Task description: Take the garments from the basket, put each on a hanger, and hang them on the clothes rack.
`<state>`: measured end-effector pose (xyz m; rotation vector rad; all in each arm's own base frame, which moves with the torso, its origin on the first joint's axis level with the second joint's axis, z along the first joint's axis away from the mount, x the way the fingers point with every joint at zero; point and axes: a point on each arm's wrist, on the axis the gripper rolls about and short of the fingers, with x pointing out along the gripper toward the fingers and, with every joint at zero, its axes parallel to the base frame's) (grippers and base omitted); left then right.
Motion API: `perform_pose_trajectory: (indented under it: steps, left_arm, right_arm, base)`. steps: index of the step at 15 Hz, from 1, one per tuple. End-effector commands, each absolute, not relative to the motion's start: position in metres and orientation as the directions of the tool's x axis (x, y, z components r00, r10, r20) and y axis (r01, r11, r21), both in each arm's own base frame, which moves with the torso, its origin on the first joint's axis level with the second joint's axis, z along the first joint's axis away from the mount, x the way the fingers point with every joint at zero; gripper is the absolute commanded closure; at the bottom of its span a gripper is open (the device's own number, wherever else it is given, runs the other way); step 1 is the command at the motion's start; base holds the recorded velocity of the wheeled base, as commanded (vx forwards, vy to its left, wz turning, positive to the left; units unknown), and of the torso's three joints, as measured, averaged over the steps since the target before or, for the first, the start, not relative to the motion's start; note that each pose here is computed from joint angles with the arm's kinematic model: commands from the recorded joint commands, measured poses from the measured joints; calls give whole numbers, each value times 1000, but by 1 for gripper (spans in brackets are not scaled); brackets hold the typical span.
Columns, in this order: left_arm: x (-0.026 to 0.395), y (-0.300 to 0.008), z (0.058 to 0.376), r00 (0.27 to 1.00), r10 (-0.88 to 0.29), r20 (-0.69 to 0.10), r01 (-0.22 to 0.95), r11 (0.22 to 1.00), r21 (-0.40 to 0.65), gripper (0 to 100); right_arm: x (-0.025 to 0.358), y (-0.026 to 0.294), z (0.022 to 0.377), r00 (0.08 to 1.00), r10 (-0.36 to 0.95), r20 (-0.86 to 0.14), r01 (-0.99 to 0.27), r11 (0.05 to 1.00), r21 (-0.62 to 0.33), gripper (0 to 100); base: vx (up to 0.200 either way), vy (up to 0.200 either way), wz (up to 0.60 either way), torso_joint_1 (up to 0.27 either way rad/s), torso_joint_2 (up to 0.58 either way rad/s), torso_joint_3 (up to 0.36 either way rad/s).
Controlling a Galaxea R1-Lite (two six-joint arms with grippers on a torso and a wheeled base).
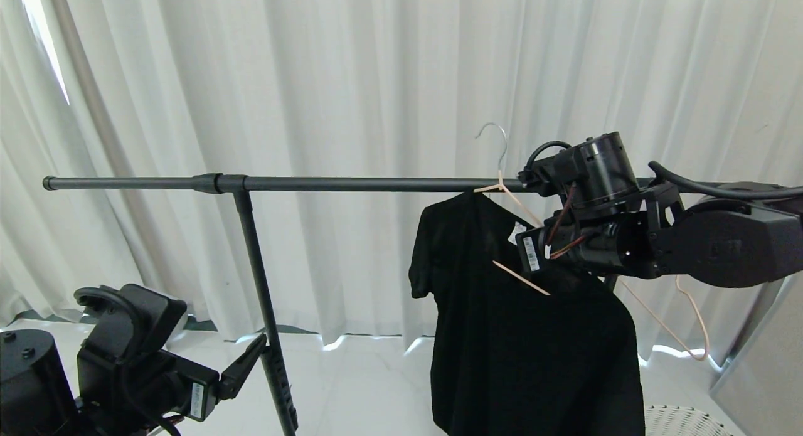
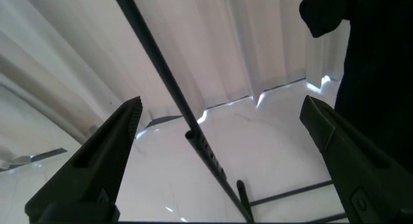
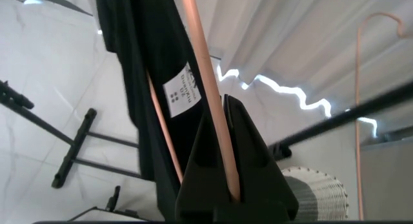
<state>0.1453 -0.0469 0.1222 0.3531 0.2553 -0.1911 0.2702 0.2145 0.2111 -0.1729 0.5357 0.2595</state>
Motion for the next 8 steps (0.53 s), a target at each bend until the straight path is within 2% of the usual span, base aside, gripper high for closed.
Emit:
perform_pose_trajectory:
  steps: [1, 8]
  left_arm:
    - [145, -47, 121, 949, -142, -282, 232, 920, 316, 0]
    - [144, -55, 119, 936, -189, -297, 283, 907, 312, 0]
  right_arm:
    - [271, 217, 207, 822, 197, -534, -292, 951, -99, 100]
    - [296, 230, 176, 795, 158, -586, -281, 952, -123, 100]
  base:
    - [0, 0, 0, 0, 0, 0]
    - [0, 0, 0, 0, 0, 0]
